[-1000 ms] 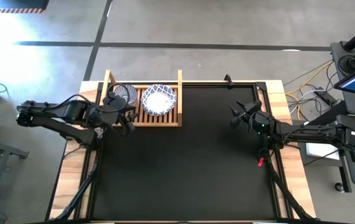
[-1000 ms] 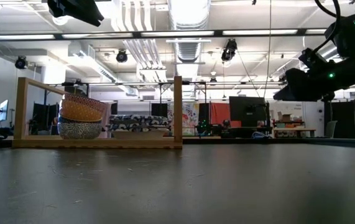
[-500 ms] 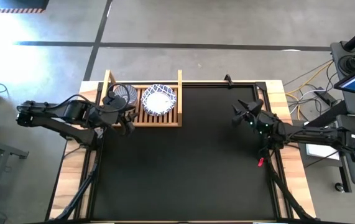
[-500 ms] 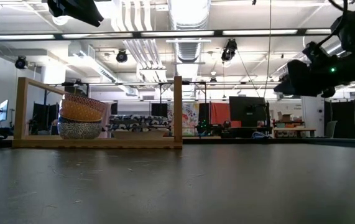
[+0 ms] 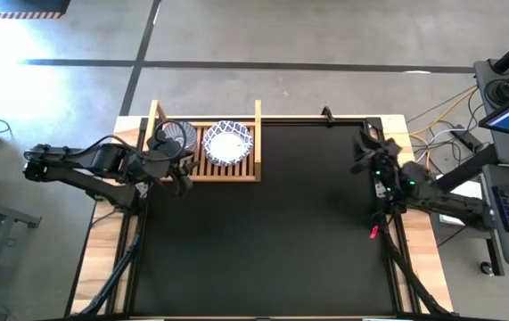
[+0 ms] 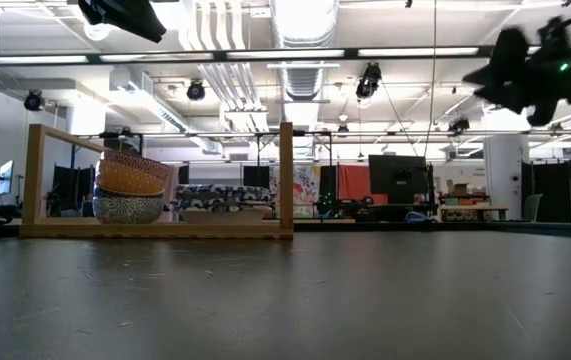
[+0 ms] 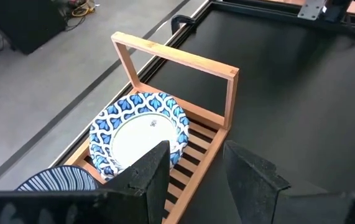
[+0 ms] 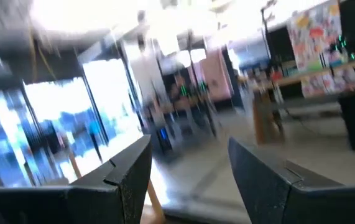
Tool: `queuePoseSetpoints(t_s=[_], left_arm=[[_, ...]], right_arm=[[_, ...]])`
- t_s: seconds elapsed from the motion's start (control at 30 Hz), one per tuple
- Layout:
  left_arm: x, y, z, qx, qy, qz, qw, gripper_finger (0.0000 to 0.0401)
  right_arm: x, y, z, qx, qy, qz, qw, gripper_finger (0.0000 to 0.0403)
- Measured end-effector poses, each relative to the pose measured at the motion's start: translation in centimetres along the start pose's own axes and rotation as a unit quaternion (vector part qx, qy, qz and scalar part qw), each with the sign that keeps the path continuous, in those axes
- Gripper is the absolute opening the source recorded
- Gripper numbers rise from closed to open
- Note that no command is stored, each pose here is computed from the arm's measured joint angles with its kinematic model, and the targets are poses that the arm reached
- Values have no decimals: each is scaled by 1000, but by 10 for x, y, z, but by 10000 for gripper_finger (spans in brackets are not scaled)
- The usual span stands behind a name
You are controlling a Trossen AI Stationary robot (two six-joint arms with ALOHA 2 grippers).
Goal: Place and stack bowls onto a shelf
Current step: Return to Home Position
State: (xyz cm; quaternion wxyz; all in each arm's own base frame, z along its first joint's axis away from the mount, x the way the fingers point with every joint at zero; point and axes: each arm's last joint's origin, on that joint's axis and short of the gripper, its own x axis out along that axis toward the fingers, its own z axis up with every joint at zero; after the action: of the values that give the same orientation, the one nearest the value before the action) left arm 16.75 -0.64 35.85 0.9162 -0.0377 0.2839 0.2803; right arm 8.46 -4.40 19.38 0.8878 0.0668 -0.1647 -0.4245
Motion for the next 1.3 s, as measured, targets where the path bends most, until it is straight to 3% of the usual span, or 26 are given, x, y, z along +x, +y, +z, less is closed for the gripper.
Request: queuePoseSetpoints(t_s=[0.23,0.5,0.73,1.07,1.3], left_arm=[[5,-2,-5,6,5,2,1000,134],[36,-13,-41,-9,28,8,1000,134],[63,-24,-67,-1,-12,-14,1000,134],[79,-25,-95,4,-6,-9,1000,134],[76,-10,-117,-41,-62,-15,997,134]], right_arm=[[-5,-3,12,35,-52,2,998,201],[-3,-1,7,21,-31,3,999,201],[-2,-1,6,18,-26,3,999,201],[-2,-1,7,18,-27,3,999,201],[-2,-1,7,18,-27,3,999,201]])
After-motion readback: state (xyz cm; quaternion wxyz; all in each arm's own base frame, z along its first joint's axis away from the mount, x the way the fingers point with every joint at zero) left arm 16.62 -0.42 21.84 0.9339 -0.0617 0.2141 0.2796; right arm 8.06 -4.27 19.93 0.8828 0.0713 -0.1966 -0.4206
